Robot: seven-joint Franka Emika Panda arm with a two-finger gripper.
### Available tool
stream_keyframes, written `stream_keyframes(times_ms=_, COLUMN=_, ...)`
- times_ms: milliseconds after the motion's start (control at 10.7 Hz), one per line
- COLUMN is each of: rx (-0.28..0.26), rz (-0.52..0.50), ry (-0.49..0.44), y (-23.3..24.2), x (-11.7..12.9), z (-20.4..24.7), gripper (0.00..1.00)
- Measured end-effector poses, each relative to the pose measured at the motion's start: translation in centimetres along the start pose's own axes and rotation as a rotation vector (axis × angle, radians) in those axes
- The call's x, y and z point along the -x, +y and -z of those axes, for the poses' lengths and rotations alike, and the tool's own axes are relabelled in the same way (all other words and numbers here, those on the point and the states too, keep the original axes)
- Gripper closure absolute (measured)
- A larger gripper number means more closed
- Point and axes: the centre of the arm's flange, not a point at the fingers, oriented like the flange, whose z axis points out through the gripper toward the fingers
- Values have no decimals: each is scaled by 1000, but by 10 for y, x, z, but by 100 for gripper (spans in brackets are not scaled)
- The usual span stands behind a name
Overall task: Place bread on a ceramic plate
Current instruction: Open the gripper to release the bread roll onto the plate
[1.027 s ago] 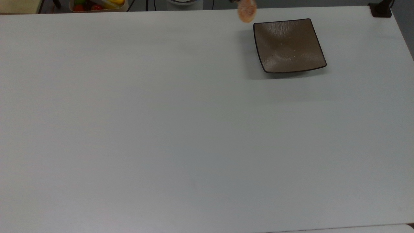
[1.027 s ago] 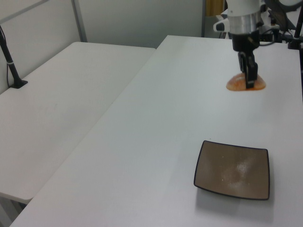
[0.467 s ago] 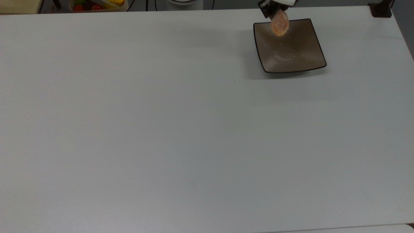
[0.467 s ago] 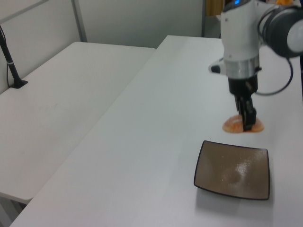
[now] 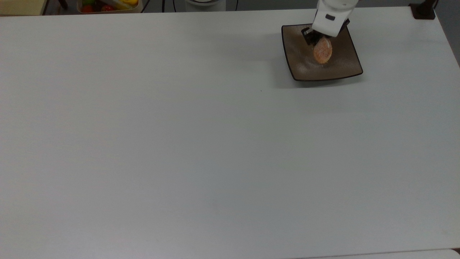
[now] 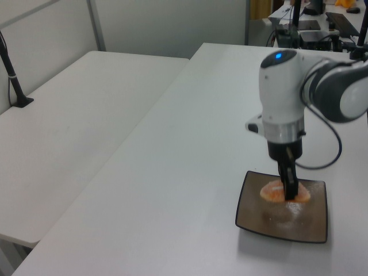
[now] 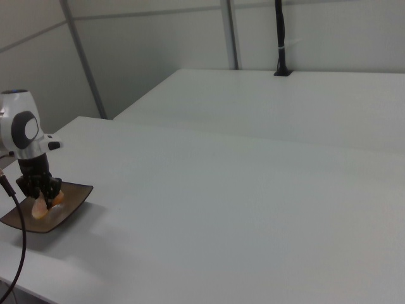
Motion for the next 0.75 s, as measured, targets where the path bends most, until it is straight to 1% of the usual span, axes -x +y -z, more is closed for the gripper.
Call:
stream_keyframes(times_ms=93, rx=17, rz=-5, ry=4, y=-5, x=-4, z=-15, gripper=75)
stream_keyframes(times_ms=187, rx=31, rz=-10, ry=3, y=-8, x=-6, z=-27, gripper=71)
stream_keyframes(times_ms=373, rx=37, rz=-11, ry=-1, y=-8, x=-8, z=-33, gripper=44)
stream_keyframes(times_ms=560, rx=37, rz=-11, ry=1, y=-8, x=-8, z=-32, gripper=13)
stream_keyframes(times_ms=653, rx=37, rz=-11, ry=3, y=-8, x=-9, z=-31, gripper=0)
stream_keyframes(times_ms=747, rx=35, rz=-10, ry=11, y=-9, x=-10, z=-27, gripper=0)
